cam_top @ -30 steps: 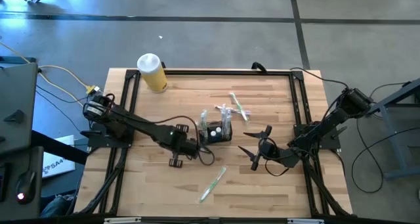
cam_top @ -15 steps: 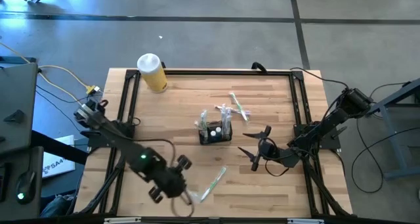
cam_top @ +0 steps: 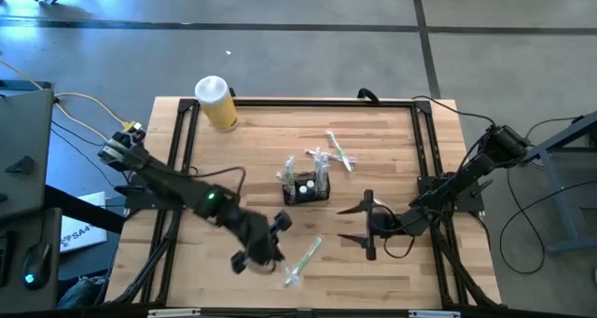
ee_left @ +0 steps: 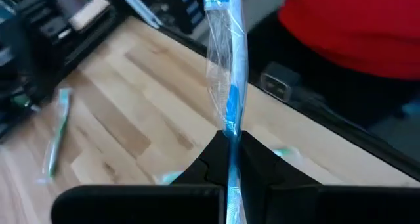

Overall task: Pick & Place toothbrushing station
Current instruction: Put the blue toothbrush into the wire organizer

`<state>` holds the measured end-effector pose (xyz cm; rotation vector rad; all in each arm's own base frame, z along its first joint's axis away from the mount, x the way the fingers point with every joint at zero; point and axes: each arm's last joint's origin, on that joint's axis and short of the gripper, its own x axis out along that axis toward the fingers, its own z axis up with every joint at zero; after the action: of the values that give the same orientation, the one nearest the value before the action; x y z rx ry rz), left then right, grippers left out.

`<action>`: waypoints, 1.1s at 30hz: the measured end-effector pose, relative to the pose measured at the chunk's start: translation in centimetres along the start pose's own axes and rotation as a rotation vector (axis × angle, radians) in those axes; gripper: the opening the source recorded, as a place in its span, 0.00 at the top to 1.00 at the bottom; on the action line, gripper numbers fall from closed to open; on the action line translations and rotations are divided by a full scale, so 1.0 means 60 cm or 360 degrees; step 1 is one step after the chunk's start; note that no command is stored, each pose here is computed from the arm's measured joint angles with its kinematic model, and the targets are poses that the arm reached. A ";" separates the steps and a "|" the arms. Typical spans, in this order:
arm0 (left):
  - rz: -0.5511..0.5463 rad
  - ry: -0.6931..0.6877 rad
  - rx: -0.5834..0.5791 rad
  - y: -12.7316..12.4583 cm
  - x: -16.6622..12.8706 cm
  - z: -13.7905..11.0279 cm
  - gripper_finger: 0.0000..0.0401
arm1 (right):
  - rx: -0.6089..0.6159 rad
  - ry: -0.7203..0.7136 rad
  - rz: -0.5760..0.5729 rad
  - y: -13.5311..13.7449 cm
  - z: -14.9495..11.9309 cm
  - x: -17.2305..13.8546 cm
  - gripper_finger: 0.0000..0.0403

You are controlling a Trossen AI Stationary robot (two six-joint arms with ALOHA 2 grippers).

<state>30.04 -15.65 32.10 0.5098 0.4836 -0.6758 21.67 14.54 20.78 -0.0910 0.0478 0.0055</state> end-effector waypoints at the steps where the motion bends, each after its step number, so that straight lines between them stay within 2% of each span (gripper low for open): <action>1: 0.0018 -0.0021 -0.0035 0.011 0.004 -0.011 0.98 | 0.0004 -0.0010 0.0025 0.001 0.001 0.000 0.35; 4: 0.0129 -0.0091 -0.0151 0.041 0.014 -0.040 0.98 | 0.0019 -0.0049 0.0096 0.003 0.005 0.000 0.35; 7: 0.0238 -0.0211 -0.0207 0.062 0.016 -0.049 0.98 | -0.0011 -0.0083 0.0130 0.003 0.009 0.000 0.35; 18: 0.0592 -0.0614 -0.0292 0.077 0.028 -0.046 0.98 | -0.0046 -0.0253 0.0105 0.001 0.028 -0.002 0.35; 25: 0.0813 -0.0588 -0.0371 0.087 0.081 -0.069 0.98 | 0.0018 -0.0315 0.0031 -0.017 0.035 0.007 0.35; 33: 0.0941 -0.0538 -0.0402 0.093 0.082 -0.074 0.98 | 0.0033 -0.0336 0.0118 -0.035 0.034 0.021 0.35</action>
<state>36.10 -11.59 27.44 0.2677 0.0809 -0.1200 23.03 12.62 22.95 -0.0675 -0.1598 0.0883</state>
